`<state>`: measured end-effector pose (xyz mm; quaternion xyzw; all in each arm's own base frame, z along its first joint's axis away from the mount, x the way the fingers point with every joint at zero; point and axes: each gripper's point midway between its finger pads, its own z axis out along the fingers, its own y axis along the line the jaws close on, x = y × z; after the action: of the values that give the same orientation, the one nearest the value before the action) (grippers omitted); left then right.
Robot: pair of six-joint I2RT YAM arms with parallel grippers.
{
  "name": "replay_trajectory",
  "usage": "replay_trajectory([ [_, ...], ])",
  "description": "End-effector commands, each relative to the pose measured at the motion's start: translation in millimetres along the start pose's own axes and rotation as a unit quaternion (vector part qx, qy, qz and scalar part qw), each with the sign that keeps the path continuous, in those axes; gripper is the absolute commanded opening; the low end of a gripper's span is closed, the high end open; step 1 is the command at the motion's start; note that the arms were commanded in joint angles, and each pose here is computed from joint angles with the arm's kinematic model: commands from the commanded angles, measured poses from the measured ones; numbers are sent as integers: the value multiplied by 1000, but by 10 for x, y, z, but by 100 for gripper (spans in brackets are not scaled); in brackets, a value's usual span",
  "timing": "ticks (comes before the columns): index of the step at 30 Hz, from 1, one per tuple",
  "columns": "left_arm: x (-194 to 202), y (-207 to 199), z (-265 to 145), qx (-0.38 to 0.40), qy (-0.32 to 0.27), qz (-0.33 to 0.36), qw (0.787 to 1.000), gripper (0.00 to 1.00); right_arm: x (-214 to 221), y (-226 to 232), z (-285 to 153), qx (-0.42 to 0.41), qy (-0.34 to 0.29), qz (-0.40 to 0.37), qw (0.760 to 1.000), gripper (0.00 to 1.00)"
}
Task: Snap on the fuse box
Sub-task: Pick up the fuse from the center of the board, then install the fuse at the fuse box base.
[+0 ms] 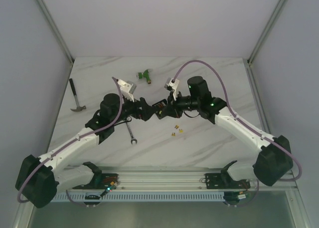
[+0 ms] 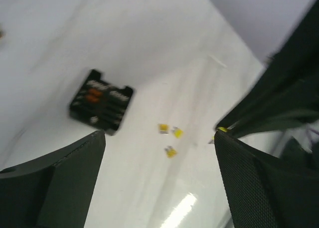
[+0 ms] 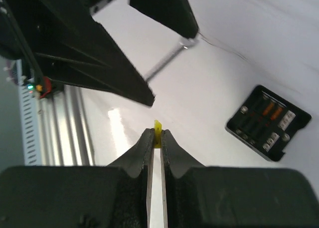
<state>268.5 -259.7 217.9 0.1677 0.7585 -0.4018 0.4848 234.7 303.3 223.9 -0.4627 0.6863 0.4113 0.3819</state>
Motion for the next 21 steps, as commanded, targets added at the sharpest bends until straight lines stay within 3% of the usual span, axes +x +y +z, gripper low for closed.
replay_trajectory([
  [1, 1, 723, -22, -190, -18, -9, 982, 100, -47, -409, 52, 95, 13, 16, 995, 0],
  [4, -115, 1018, -104, -274, -47, 0, 961, 100, -12, -649, 100, 143, 26, 28, 989, 0],
  [11, -440, 1357, -55, -346, -68, 34, 935, 100, 274, -1127, 332, 224, 76, 77, 968, 0],
  [16, -603, 1748, 146, -376, -85, -18, 923, 100, 440, -1308, 503, 261, 106, 100, 954, 0],
  [21, -492, 2056, 426, -316, -84, -125, 937, 100, 504, -1357, 681, 278, 131, 104, 946, 0],
])
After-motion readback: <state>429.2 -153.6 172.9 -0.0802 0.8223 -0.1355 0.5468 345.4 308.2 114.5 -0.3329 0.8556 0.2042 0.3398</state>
